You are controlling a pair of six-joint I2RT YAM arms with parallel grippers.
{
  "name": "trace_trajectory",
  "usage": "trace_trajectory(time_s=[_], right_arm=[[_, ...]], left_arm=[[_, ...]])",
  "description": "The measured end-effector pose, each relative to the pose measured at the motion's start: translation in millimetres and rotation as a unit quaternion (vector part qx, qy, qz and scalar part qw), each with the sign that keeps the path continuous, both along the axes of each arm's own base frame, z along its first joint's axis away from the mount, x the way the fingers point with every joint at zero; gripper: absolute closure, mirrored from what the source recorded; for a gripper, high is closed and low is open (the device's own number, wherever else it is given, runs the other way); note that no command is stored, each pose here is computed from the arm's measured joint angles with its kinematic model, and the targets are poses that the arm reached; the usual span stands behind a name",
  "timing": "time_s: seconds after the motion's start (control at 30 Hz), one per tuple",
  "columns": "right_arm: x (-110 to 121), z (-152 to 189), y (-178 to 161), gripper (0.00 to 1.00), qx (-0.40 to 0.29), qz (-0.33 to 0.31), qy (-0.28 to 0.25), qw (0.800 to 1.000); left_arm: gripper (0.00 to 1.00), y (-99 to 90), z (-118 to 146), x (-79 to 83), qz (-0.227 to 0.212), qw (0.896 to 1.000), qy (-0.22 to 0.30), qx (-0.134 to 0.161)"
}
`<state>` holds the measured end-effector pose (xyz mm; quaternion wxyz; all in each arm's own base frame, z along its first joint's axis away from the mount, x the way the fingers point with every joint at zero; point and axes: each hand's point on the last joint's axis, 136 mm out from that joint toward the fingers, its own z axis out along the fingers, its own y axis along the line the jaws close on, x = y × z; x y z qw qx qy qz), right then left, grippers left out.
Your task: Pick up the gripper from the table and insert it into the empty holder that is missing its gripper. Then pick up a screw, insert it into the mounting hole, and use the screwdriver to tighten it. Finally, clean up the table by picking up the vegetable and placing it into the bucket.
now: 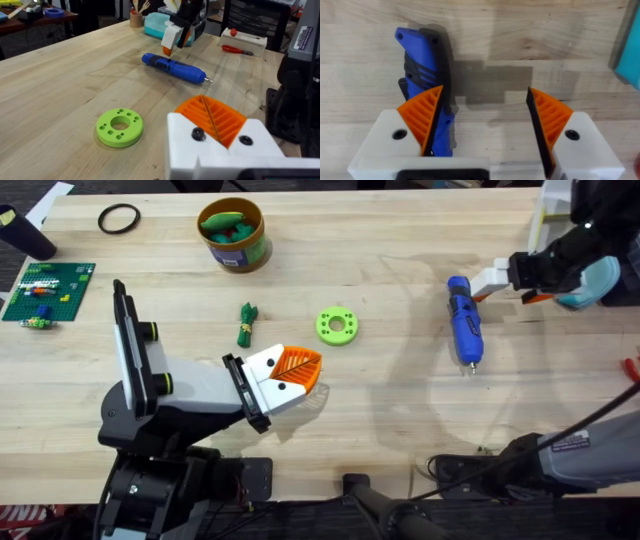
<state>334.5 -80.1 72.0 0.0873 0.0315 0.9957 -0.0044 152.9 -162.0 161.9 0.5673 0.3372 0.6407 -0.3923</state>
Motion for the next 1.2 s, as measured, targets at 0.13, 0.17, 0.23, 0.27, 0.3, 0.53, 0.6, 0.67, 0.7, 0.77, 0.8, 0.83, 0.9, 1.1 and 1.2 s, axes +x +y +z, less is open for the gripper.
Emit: trace_trajectory(time_s=[0.13,0.17,0.23,0.27,0.3,0.53,0.6,0.67,0.7,0.77,0.8,0.83,0.9,1.1,1.2], right_arm=[[-2.9,-5.0,1.1,0.003,0.004,-0.001,0.012,1.0],[-3.1,-5.4,1.0,0.003,0.004,-0.004,0.012,1.0],[-4.1,-5.8,1.0,0.003,0.005,-0.006,0.015,1.0],[-4.8,-5.9,1.2,0.003,0.005,-0.006,0.016,1.0],[-5.1,-5.9,1.3,0.003,0.006,-0.006,0.017,1.0],[-17.3,5.0,4.4,0.003,0.008,-0.006,0.026,1.0],[-22.2,12.8,5.8,0.003,0.008,-0.006,0.026,1.0],[-23.5,21.1,6.6,0.003,0.006,-0.005,0.019,1.0],[-22.9,25.7,7.2,0.003,0.004,-0.004,0.012,1.0],[-21.8,35.8,9.9,0.003,0.001,0.001,-0.003,1.0],[-21.6,41.4,12.9,0.003,-0.001,0.005,-0.011,1.0],[-21.3,46.5,16.4,0.003,-0.003,0.011,-0.018,1.0],[-19.7,56.3,25.5,0.003,-0.003,0.024,-0.034,0.999],[-12.5,65.9,61.3,0.003,0.034,0.068,-0.057,0.995],[-9.7,66.8,74.8,0.003,0.053,0.083,-0.063,0.993]], left_arm=[[0.99,0.1,0.3,0.2,0.0,1.0,0.0,0.0],[0.99,0.1,0.3,0.2,0.0,1.0,0.0,0.0],[0.99,0.1,0.3,0.2,0.0,1.0,0.0,-0.001],[0.99,0.1,0.3,0.2,0.0,1.0,0.0,-0.001],[0.99,0.1,0.3,0.2,0.0,1.0,0.0,-0.001],[0.99,0.1,0.3,0.2,0.001,1.0,0.001,-0.001],[0.99,0.1,0.3,0.2,0.001,1.0,0.001,-0.001],[0.99,0.1,0.3,0.2,0.001,1.0,0.001,-0.001],[0.99,0.1,0.3,0.2,0.001,1.0,0.001,-0.001],[0.99,0.1,0.3,0.2,0.001,1.0,0.001,-0.001],[0.99,0.1,0.3,0.2,0.001,1.0,0.001,-0.001],[0.99,0.1,0.3,0.2,0.001,1.0,0.001,-0.001],[0.99,0.1,0.3,0.2,0.001,1.0,0.001,-0.001],[0.99,0.1,0.3,0.2,0.001,1.0,0.001,-0.001],[0.99,0.1,0.3,0.2,0.001,1.0,0.001,-0.001]])
